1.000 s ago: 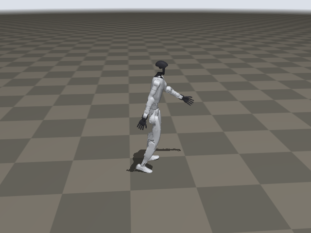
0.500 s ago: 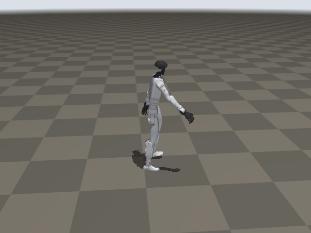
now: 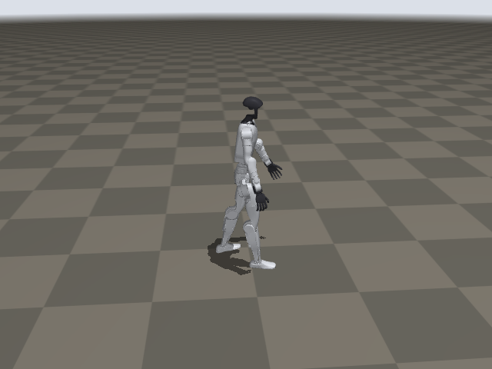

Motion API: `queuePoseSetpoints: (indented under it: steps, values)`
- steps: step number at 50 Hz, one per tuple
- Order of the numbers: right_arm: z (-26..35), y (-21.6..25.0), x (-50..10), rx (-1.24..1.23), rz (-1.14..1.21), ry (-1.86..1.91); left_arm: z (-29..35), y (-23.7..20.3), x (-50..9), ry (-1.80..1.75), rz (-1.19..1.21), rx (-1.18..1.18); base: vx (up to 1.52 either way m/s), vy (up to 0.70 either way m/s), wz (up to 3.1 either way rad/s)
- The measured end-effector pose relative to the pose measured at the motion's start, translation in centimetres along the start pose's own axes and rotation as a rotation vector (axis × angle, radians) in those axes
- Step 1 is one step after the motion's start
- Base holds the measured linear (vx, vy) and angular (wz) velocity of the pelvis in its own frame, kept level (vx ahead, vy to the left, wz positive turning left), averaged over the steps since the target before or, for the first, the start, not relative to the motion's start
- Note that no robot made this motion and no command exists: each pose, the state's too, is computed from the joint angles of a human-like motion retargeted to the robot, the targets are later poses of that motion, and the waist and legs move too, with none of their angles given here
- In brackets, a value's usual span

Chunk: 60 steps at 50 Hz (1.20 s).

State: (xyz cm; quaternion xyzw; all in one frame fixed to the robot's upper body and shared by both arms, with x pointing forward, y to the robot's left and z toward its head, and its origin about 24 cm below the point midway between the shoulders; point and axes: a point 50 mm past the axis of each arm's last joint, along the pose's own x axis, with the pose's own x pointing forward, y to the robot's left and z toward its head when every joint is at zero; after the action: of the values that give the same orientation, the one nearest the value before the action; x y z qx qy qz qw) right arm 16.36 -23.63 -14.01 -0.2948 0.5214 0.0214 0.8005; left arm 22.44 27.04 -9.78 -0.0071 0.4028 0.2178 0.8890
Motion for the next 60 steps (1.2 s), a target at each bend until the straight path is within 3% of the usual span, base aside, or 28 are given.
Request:
queuePoseSetpoints:
  steps: [8,17,23,29,35,44,52,55,60]
  values:
    - [-11.7,6.9,-3.6,-0.028,0.282,0.350,17.0,0.8,-1.5,-0.458,-0.030,0.044,-0.47,0.17,-0.23]
    - [-19.0,10.3,-8.4,0.033,0.530,0.566,20.3,-0.7,-3.5,-0.631,-0.172,0.046,-0.34,0.00,-0.70]
    - [-15.8,8.1,-5.7,0.016,0.380,0.471,14.4,-2.6,-2.5,-0.550,-0.267,0.057,-0.34,-0.13,-0.47]
    - [-5.8,3.1,-1.1,0.013,0.100,0.199,3.3,-2.1,-1.2,-0.268,-0.275,0.158,-0.45,-0.23,-0.55]
    - [6.2,-4.5,0.1,-0.033,-0.148,-0.168,-10.8,1.9,-3.0,0.155,-0.133,0.316,-0.46,-0.25,-0.46]
    - [16.9,-15.7,-4.7,-0.021,-0.464,-0.544,-24.7,9.8,-12.6,0.704,0.223,0.180,-0.41,-0.18,0.31]
    - [16.2,-16.3,-5.2,0.241,-0.387,-0.612,-27.8,10.5,-16.1,0.866,-0.030,0.261,-0.34,-0.10,0.60]
    - [12.9,-13.9,-3.6,0.295,-0.329,-0.531,-26.5,9.8,-14.4,0.805,-0.099,0.340,-0.32,-0.01,0.68]
    - [4.7,-7.4,-0.7,0.247,-0.218,-0.246,-19.8,7.1,-7.9,0.514,-0.018,0.382,-0.37,0.03,0.64]
